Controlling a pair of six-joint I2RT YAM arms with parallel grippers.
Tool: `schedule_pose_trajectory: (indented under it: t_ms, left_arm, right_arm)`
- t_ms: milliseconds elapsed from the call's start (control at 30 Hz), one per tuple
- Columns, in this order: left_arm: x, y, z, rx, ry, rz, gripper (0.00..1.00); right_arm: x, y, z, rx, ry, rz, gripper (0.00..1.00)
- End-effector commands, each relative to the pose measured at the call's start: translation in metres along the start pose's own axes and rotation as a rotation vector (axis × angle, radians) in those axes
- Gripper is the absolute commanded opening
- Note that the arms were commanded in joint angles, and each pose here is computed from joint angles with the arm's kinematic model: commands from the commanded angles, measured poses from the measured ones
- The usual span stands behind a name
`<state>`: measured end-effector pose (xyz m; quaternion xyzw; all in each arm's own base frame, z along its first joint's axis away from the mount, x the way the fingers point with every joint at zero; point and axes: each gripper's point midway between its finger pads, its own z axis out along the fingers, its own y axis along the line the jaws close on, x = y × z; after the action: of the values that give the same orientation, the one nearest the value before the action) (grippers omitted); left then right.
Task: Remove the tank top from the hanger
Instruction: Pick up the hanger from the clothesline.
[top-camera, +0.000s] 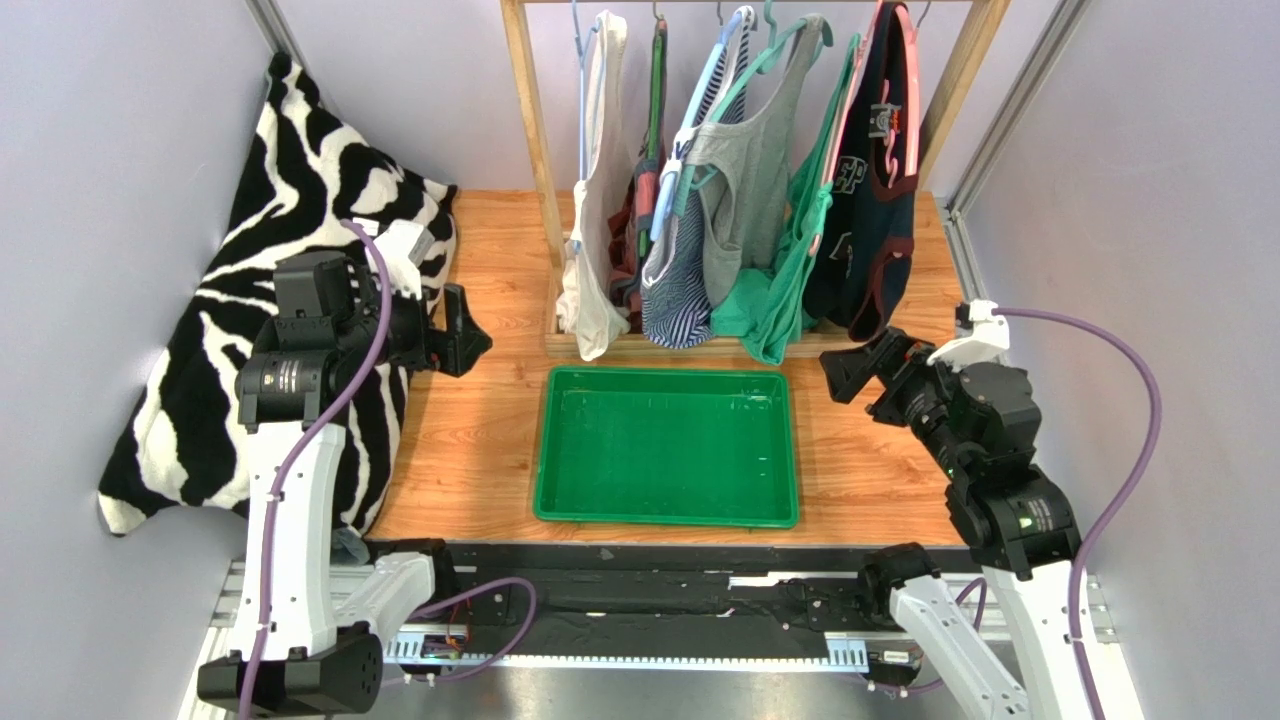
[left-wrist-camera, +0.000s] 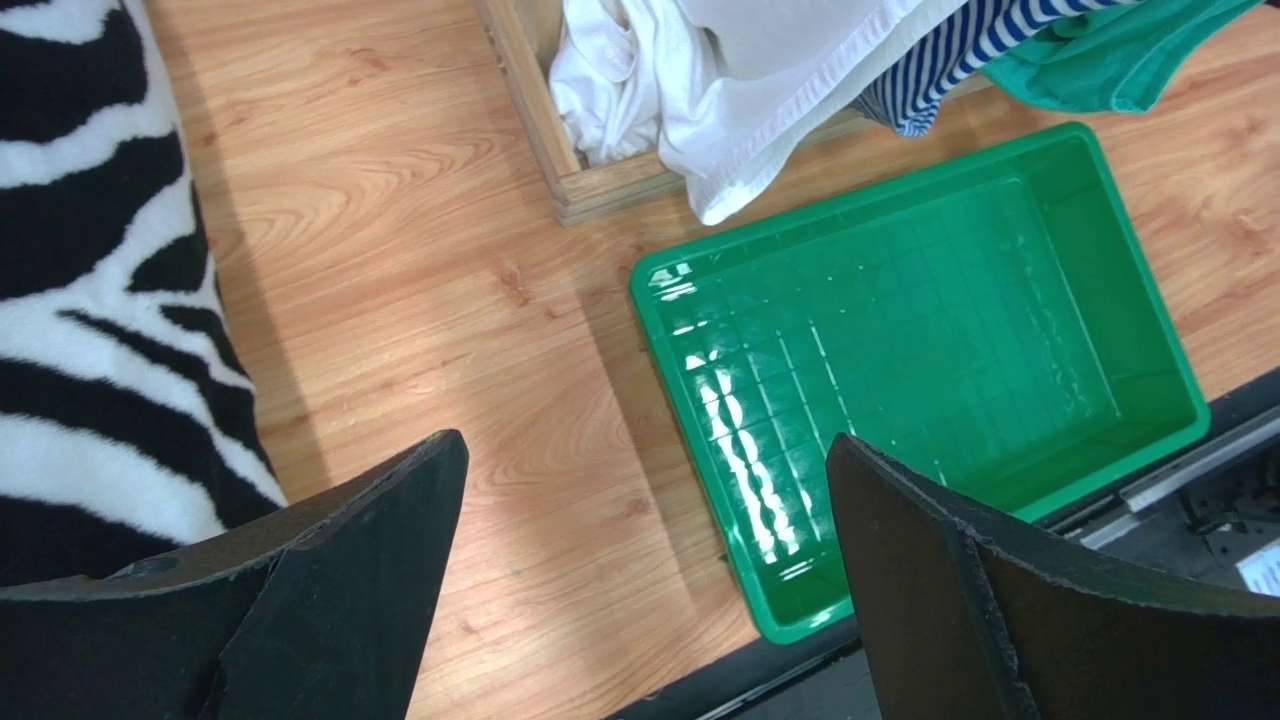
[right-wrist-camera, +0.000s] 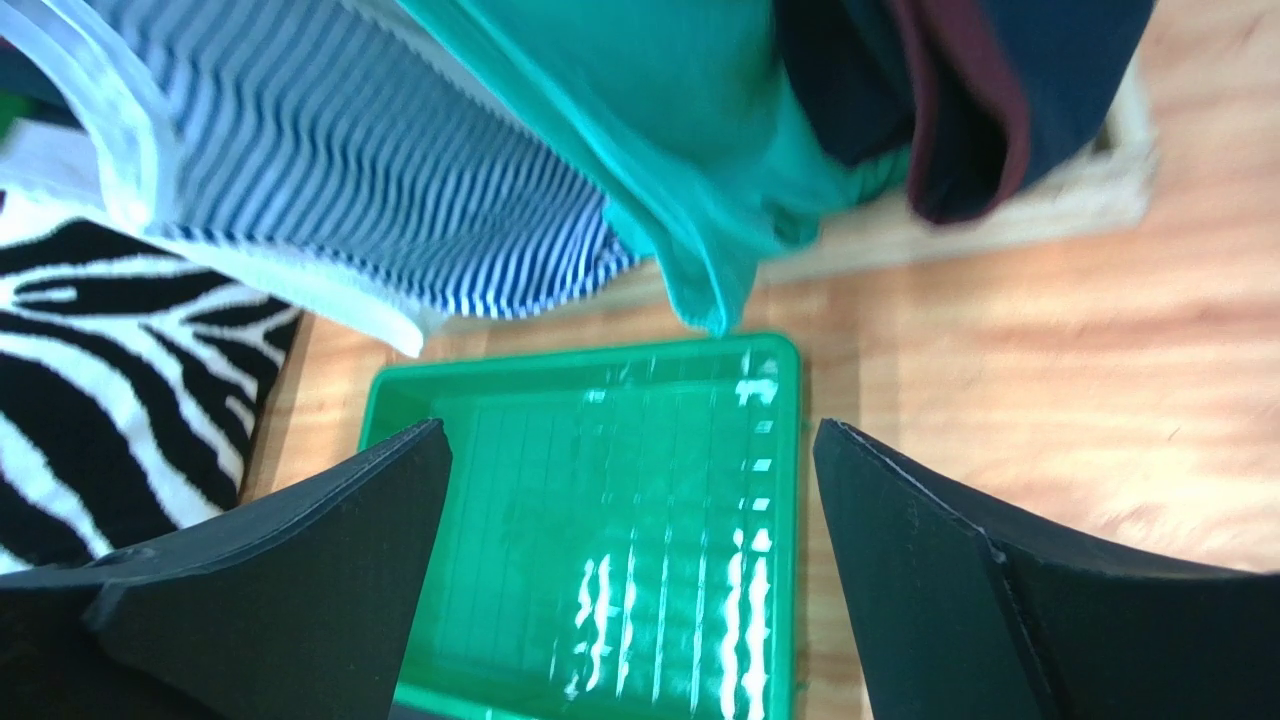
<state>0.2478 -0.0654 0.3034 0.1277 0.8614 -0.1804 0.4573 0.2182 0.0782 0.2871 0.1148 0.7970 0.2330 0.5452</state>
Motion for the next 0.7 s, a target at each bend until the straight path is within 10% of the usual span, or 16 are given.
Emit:
schedule_pose_trajectory:
  t_ms: [0,667]
  left_arm:
    - [-0.033,-0.017,-0.005,0.081,-0.096,0.023,0.99]
    - [-0.273,-0.083,0.048,0.135,-0.468,0.159,0.99]
  right_arm:
    - [-0.046,0.011,-0.015,0.005,-0.149,-0.096,0.96]
    - [-0.088,0.035,-0.001,0.057,-0.214,-0.241,0.9]
